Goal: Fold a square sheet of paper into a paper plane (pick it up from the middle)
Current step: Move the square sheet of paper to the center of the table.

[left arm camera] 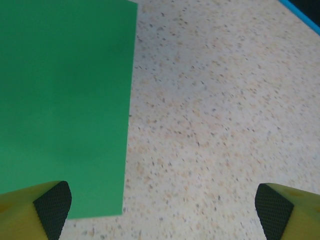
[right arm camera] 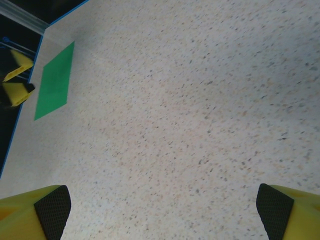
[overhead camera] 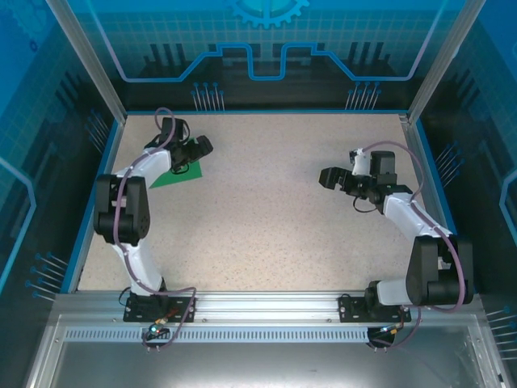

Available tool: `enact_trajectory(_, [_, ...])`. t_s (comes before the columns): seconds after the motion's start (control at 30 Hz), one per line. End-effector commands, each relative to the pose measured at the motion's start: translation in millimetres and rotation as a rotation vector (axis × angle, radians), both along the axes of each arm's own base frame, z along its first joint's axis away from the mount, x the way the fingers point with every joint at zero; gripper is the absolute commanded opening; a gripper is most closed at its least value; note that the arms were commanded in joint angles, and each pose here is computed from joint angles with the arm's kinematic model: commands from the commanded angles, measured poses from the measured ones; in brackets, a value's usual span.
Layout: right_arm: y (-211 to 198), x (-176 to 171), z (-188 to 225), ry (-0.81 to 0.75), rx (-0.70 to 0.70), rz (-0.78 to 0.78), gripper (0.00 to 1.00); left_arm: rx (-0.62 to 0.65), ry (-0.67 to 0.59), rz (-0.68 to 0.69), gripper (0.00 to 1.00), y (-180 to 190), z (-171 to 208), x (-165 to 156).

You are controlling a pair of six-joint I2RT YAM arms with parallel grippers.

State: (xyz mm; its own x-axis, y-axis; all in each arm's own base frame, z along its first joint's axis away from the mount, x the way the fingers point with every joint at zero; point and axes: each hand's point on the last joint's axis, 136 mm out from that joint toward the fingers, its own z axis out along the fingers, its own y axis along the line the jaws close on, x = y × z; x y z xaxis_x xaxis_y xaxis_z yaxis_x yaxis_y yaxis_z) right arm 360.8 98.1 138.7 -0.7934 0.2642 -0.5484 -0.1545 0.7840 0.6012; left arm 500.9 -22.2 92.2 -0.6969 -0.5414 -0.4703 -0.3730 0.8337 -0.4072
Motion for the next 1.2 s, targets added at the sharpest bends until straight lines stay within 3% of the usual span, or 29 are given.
enact_trajectory(0.0, [16.3,-9.0,13.3,0.015,0.047,0.055,0.99,0.013,0.096,0.084,0.99,23.2,-13.2,0.3])
enact_trajectory(0.2, [17.5,-9.8,9.5,0.045,0.028,0.042,0.99,-0.034,0.202,0.104,0.98,23.5,-47.5,-8.3])
enact_trajectory(0.5, [6.8,-25.5,4.2,0.088,-0.022,-0.010,0.99,-0.246,0.318,0.069,0.99,-15.3,-83.7,-43.2])
enact_trajectory(0.73, [-16.0,-37.4,24.7,0.048,-0.073,-0.147,0.99,-0.288,0.378,0.010,0.99,-60.0,-93.3,-75.9])
enact_trajectory(0.83, [-42.8,-49.4,17.8,0.151,-0.071,-0.349,0.99,-0.295,0.379,-0.030,0.99,-87.8,-95.3,-95.3])
enact_trajectory(0.93, [-24.0,-52.8,26.1,0.111,0.038,-0.226,0.98,-0.319,0.377,-0.090,0.99,-121.8,-96.0,-113.5])
enact_trajectory(1.17, [0.9,-60.1,6.4,0.206,0.059,-0.142,0.94,-0.319,0.392,-0.228,0.98,-196.9,-89.4,-159.5])
